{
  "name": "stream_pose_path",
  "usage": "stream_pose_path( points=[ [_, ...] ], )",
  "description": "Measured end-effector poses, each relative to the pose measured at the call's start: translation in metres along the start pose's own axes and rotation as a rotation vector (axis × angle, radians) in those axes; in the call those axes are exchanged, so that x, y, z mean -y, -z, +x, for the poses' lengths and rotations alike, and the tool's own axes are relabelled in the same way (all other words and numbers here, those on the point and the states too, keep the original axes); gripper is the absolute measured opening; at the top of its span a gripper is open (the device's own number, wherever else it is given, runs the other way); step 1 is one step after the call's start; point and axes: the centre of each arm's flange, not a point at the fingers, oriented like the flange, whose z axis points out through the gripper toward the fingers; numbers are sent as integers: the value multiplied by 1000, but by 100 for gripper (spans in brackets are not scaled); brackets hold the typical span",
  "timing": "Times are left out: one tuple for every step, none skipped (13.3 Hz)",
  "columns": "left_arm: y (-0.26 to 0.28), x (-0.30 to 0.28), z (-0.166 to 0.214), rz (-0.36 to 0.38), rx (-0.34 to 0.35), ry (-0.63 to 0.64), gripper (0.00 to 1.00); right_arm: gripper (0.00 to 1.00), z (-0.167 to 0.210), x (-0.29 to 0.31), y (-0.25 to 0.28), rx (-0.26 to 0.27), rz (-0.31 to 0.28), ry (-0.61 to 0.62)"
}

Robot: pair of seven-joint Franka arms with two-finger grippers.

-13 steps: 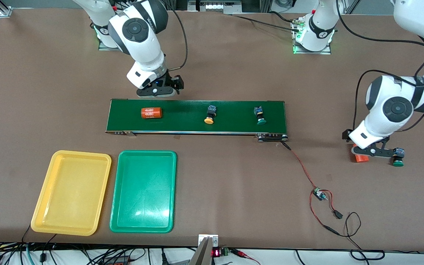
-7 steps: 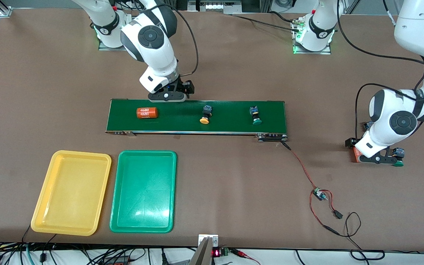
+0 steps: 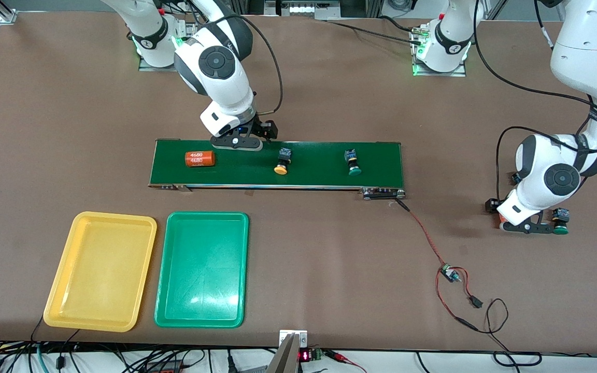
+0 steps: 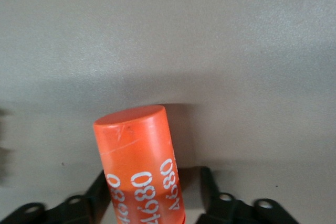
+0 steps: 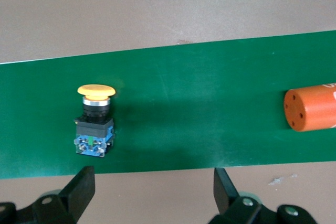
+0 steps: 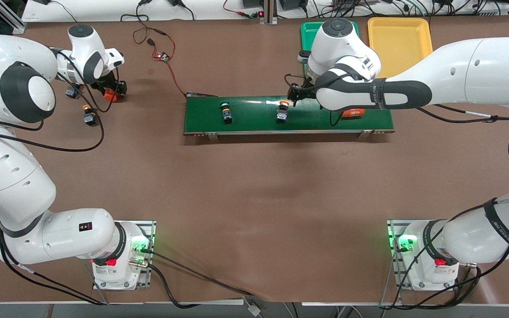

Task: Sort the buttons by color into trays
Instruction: 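Grasp an orange cylinder with the left gripper while the right grasps yellow button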

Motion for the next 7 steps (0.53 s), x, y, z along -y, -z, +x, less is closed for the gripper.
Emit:
stream_pose_path(
  points=[
    [2, 1, 1, 1, -4, -1, 54, 100, 0, 1, -1, -4, -4, 6],
    [5, 2, 3, 3, -10, -2, 51, 100, 0, 1, -4, -8, -12, 15],
    [9, 2, 5, 5, -12, -8, 51, 100, 0, 2, -8, -8, -20, 20],
    [16, 2, 6, 8, -7, -17, 51, 100, -1, 3, -13, -1, -24, 23],
    [26, 0, 7, 9, 0, -24, 51, 100, -2, 4, -18, 7, -27, 25],
    [38, -6, 8, 8, 6, -34, 51, 100, -2, 4, -23, 14, -30, 26],
    [51, -17, 10, 5, 17, -52, 51, 100, -1, 5, -27, 17, -32, 28]
  ],
)
